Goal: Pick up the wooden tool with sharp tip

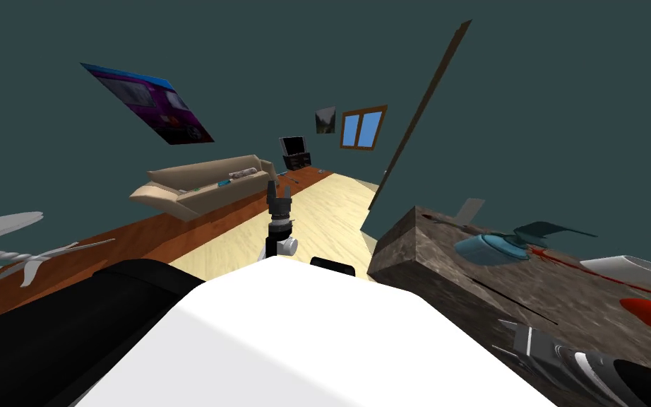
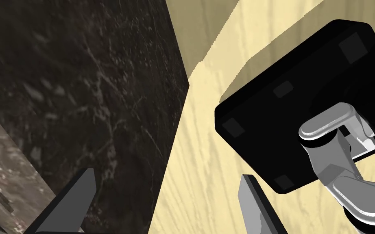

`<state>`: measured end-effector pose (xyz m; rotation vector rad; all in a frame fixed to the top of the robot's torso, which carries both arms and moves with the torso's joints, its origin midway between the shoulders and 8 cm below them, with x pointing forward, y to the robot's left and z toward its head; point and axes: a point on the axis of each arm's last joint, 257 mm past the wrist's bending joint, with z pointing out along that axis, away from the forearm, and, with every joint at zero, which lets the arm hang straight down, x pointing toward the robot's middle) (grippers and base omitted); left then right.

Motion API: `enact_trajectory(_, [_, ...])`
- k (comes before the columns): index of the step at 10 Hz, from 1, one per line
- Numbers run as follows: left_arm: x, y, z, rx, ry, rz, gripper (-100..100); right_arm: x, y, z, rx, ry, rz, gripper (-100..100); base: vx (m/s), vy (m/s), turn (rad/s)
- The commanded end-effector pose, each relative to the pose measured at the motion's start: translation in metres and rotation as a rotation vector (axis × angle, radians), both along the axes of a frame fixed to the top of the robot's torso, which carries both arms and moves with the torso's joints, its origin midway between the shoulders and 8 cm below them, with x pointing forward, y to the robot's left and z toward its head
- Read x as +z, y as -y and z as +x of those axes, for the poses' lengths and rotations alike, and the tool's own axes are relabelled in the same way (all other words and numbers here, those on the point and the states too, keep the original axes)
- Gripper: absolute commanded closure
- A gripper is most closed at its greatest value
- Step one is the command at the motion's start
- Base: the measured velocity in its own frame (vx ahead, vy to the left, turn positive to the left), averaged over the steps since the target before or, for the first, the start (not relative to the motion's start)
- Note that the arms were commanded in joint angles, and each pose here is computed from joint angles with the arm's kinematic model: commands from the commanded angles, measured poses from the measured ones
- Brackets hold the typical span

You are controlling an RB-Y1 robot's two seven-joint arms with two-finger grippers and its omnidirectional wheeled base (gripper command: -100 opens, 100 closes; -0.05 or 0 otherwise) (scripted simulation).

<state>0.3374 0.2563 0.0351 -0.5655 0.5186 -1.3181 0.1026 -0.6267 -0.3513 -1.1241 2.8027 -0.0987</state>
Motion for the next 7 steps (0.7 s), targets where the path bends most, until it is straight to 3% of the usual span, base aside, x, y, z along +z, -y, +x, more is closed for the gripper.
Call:
enact_trajectory(1, [0.0, 0.0, 0.0, 0.0, 0.0, 0.0, 0, 0.009, 0.028, -0.021, 0.045, -0.046, -0.067, -100, 0.152, -0.081, 0.3])
enact_trajectory(2, [0.0, 0.0, 0.0, 0.0, 0.0, 0.0, 0, 0.014, 0.042, -0.033, 0.074, -0.074, -0.101, -100, 0.191, -0.116, 0.319])
enact_trajectory(3, [0.0, 0.0, 0.0, 0.0, 0.0, 0.0, 0, 0.014, 0.042, -0.033, 0.074, -0.074, -0.101, -100, 0.14, -0.084, 0.1])
enact_trajectory(4, [0.0, 0.0, 0.0, 0.0, 0.0, 0.0, 0, 0.014, 0.042, -0.033, 0.074, -0.074, -0.101, -100, 0.052, -0.028, -0.027])
enact_trajectory(7, [0.0, 0.0, 0.0, 0.0, 0.0, 0.0, 0, 0.019, 0.065, -0.06, 0.138, -0.139, -0.155, -100, 0.095, -0.073, 0.174])
